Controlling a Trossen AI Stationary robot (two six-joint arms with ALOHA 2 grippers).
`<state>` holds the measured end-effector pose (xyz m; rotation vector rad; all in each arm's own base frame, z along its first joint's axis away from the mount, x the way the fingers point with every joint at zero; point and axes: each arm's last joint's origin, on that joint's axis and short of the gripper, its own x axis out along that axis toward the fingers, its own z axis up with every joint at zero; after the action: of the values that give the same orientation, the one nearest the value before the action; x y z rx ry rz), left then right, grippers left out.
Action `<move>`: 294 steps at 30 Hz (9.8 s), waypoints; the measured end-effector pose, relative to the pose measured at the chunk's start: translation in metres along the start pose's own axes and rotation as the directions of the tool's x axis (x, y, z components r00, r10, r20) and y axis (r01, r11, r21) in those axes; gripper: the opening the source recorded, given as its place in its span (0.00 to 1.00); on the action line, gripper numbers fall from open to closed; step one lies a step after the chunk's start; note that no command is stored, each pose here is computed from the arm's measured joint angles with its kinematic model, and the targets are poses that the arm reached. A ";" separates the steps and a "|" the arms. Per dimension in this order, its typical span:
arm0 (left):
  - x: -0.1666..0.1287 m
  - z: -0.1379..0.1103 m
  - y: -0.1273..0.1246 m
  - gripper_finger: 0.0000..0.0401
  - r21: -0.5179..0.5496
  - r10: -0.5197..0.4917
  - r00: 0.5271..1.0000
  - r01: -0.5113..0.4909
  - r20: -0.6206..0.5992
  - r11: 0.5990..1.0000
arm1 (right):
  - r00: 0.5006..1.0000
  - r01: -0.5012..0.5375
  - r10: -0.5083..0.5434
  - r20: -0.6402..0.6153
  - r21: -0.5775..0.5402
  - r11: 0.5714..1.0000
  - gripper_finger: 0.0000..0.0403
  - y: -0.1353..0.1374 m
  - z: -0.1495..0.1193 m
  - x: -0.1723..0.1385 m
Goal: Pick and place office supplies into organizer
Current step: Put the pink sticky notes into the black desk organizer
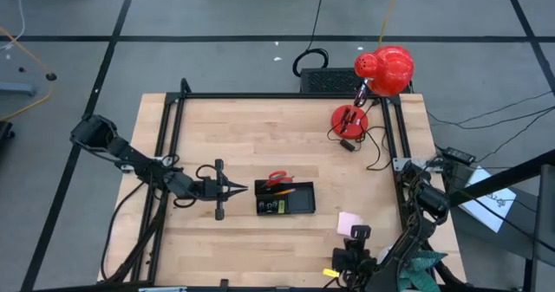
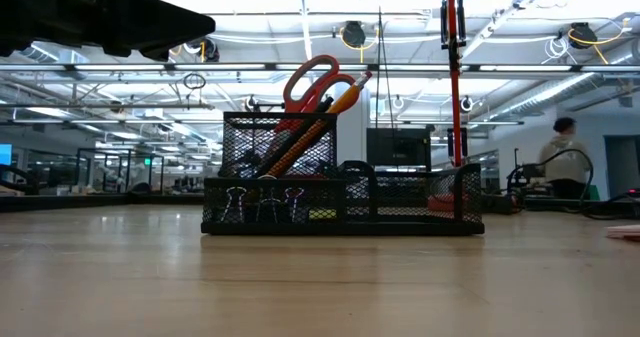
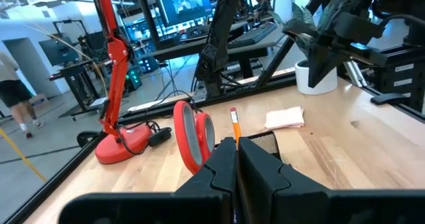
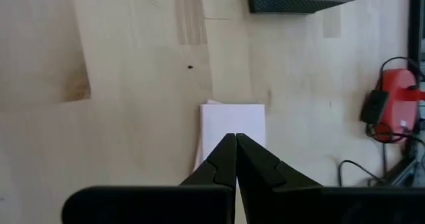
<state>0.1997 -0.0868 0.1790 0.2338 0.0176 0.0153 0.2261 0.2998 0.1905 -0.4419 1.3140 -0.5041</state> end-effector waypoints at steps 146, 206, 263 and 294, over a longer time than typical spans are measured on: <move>0.002 -0.006 0.003 0.06 0.018 -0.013 0.999 0.014 -0.052 1.000 | 0.792 -0.513 0.598 -0.124 0.396 0.761 0.00 -0.114 -0.026 0.144; 0.006 -0.020 0.012 0.06 0.003 -0.003 0.986 0.004 -0.164 1.000 | 0.703 -0.671 0.702 -0.116 -0.435 0.601 0.84 -0.130 0.005 0.128; 0.009 -0.025 0.021 0.06 -0.020 -0.002 0.980 -0.002 -0.198 1.000 | 0.737 -0.530 0.608 0.295 -0.306 0.791 0.04 -0.179 0.029 0.099; 0.009 -0.025 0.021 0.06 0.012 -0.011 0.980 0.014 -0.198 1.000 | 0.715 -0.679 0.676 0.179 -0.048 0.732 0.05 -0.184 0.087 0.184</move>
<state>0.2079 -0.0601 0.1591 0.2450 0.2177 0.0261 0.3256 0.0449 0.1670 0.0410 1.1843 0.1489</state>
